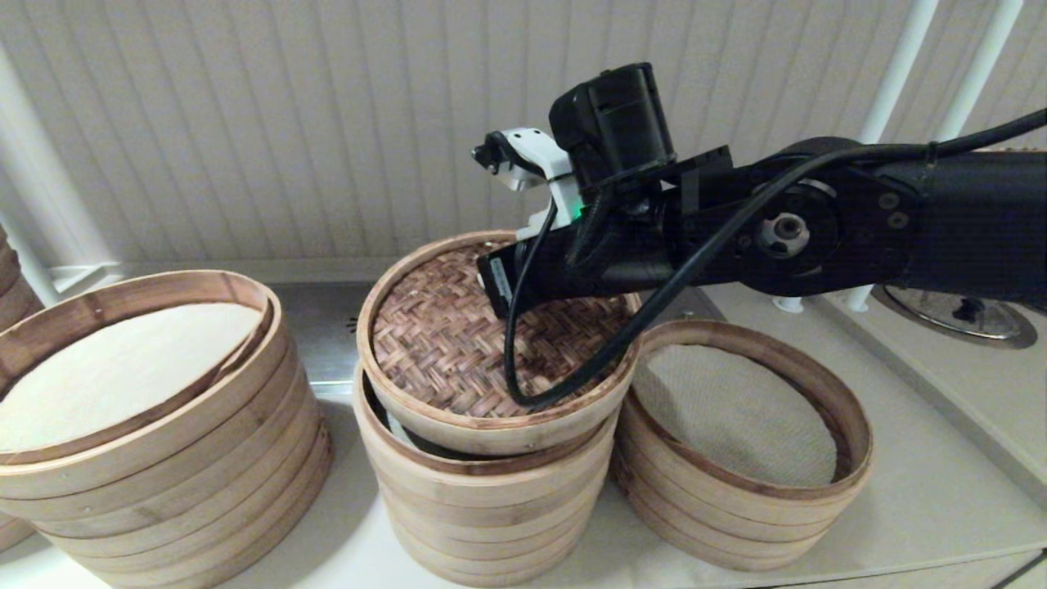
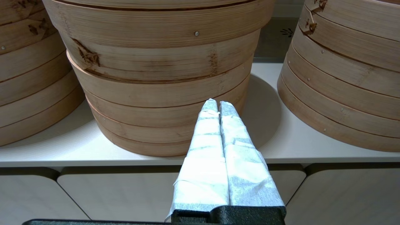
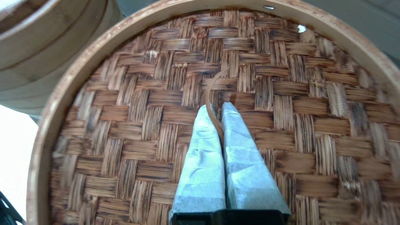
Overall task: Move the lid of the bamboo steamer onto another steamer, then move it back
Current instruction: Put the steamer
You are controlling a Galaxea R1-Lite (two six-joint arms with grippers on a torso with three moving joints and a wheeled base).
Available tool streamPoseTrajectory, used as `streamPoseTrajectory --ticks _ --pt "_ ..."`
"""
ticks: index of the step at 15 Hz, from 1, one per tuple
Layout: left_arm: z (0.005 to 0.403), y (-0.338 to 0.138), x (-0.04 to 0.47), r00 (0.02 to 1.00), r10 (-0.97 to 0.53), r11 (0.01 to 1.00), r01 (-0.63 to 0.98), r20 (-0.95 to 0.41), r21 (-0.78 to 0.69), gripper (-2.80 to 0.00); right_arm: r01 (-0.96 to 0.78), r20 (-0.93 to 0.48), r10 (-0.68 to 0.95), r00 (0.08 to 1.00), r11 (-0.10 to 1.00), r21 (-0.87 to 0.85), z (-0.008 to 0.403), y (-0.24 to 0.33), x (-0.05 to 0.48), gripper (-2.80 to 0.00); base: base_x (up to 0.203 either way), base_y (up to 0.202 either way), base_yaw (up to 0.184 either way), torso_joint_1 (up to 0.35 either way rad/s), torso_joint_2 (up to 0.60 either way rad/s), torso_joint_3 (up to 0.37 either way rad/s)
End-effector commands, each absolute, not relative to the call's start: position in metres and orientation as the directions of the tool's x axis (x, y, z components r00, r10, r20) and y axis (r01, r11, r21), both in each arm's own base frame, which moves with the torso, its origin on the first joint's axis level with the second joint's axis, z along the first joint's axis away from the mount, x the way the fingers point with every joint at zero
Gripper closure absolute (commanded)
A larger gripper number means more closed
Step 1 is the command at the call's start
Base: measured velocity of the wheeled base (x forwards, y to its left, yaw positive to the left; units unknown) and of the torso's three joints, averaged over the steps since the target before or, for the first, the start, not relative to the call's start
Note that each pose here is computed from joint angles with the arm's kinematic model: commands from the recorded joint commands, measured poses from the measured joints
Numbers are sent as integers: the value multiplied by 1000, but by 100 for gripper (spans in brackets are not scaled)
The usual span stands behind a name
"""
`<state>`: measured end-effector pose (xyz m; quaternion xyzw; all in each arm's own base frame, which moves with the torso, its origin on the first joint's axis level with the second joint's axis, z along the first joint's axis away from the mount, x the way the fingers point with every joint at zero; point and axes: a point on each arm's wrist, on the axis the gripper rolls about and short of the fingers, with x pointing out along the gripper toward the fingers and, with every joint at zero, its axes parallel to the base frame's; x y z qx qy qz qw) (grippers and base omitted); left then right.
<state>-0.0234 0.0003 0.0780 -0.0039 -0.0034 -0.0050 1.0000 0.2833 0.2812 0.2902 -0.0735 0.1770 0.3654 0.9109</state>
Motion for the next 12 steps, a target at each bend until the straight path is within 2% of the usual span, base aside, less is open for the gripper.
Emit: streamPoseTrajectory --ticks 1,12 --pt "78 0 -23 1000 -9 1000 9 8 -8 0 -692 -394 635 665 722 -4 284 283 285 0 0 0 0 0 0 0" --pt "78 0 -23 1000 -9 1000 9 7 -8 0 -704 -397 645 653 711 -2 283 289 282 0 0 0 0 0 0 0"
